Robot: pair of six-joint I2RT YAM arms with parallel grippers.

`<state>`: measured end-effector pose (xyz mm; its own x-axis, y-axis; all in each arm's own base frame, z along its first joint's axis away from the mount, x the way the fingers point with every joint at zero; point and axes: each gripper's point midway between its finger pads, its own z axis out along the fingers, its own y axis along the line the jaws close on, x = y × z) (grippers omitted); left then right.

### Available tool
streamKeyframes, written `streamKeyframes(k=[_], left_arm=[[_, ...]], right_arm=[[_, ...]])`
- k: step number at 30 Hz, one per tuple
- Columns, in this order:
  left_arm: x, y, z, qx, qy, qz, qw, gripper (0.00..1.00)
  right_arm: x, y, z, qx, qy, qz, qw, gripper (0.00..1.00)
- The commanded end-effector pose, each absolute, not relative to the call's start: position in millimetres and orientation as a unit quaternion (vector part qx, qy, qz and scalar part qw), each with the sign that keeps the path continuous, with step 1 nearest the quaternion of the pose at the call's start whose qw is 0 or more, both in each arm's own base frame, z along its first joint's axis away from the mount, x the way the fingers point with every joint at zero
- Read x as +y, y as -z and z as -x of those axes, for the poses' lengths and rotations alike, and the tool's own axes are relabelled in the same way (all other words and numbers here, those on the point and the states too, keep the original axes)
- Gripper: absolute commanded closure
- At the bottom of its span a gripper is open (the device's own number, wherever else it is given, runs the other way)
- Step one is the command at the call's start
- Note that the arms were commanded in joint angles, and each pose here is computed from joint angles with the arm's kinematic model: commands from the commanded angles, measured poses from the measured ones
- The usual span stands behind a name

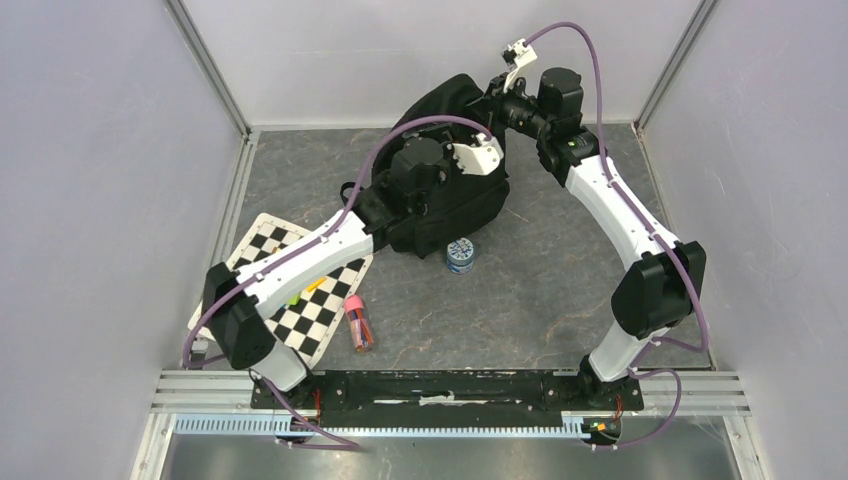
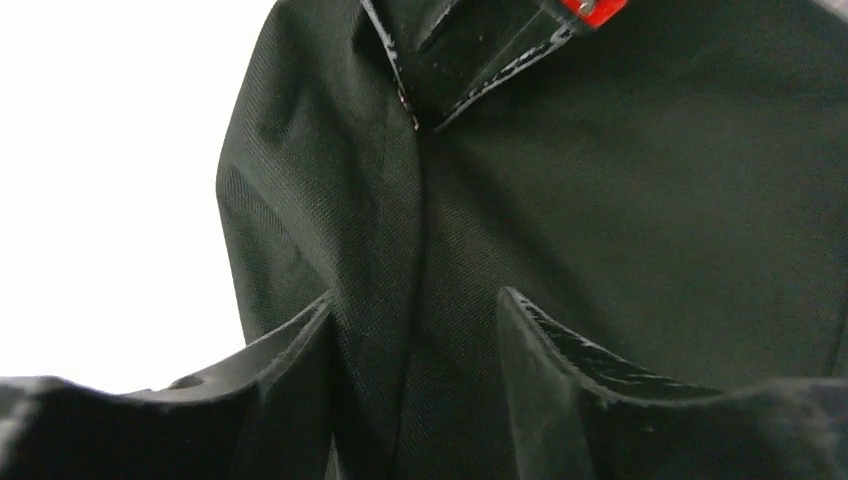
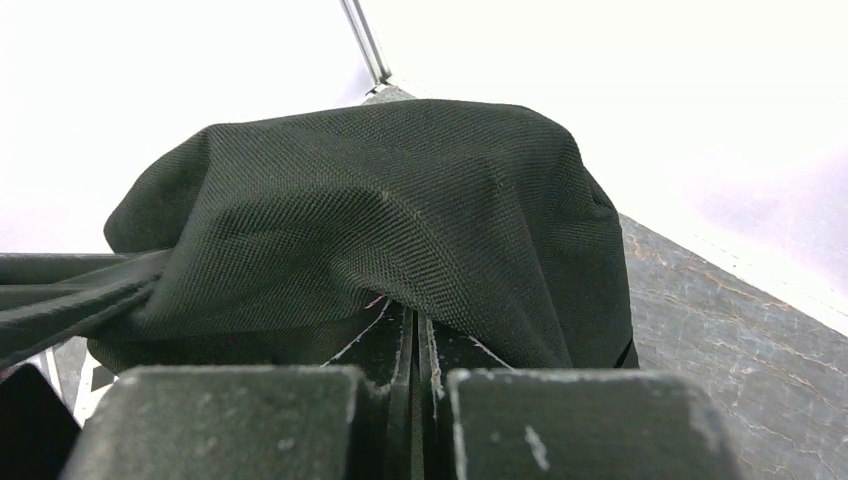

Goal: Pack the student bag
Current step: Zip the student bag at the center of the board.

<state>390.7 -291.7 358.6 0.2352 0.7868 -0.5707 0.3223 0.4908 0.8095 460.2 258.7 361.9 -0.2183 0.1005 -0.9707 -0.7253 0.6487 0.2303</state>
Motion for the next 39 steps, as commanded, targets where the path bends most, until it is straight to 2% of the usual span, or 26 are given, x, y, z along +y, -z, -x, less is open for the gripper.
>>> streamKeyframes(k=[1, 4, 5, 6, 11, 17, 25, 31, 35, 39], left_arm=[[-273.4, -385.1, -408.0, 0.565, -0.280, -0.419, 0.654, 0.53], [-269.3, -394.4, -415.8, 0.567, -0.297, -0.394, 0.660, 0.89], [-268.0, -400.4, -417.5, 0.568, -0.298, -0.384, 0.664, 0.97], [-266.8, -410.0, -418.9, 0.568, -0.294, -0.372, 0.672, 0.98], [-254.0, -469.9, -423.8, 0.572, -0.252, -0.309, 0.717, 0.98], [-227.8, -530.9, -431.3, 0.563, -0.214, -0.257, 0.756, 0.98], [-196.5, -499.3, -451.4, 0.611, -0.142, -0.256, 0.736, 0.98], [-168.0, -489.8, -452.8, 0.630, -0.105, -0.230, 0.735, 0.98], [-155.3, -496.8, -445.3, 0.632, -0.053, -0.220, 0.741, 0.98], [-161.9, -495.1, -435.5, 0.625, -0.014, -0.266, 0.733, 0.98]], right_arm=[[254.0, -428.5, -444.6, 0.631, -0.357, 0.239, 0.646, 1.00], [250.1, -434.4, -439.0, 0.630, -0.349, 0.240, 0.651, 1.00], [247.3, -438.0, -438.7, 0.631, -0.343, 0.237, 0.655, 1.00], [244.0, -440.2, -439.3, 0.635, -0.333, 0.234, 0.657, 1.00], [214.1, -465.6, -454.9, 0.658, -0.263, 0.192, 0.679, 1.00], [175.7, -456.0, -486.9, 0.687, -0.266, 0.156, 0.658, 1.00], [133.0, -377.4, -511.6, 0.743, -0.226, 0.127, 0.617, 1.00], [122.4, -363.1, -520.2, 0.746, -0.211, 0.122, 0.620, 1.00], [126.1, -342.1, -529.3, 0.758, -0.235, 0.128, 0.595, 1.00], [141.3, -366.7, -515.4, 0.738, -0.273, 0.165, 0.594, 1.00]])
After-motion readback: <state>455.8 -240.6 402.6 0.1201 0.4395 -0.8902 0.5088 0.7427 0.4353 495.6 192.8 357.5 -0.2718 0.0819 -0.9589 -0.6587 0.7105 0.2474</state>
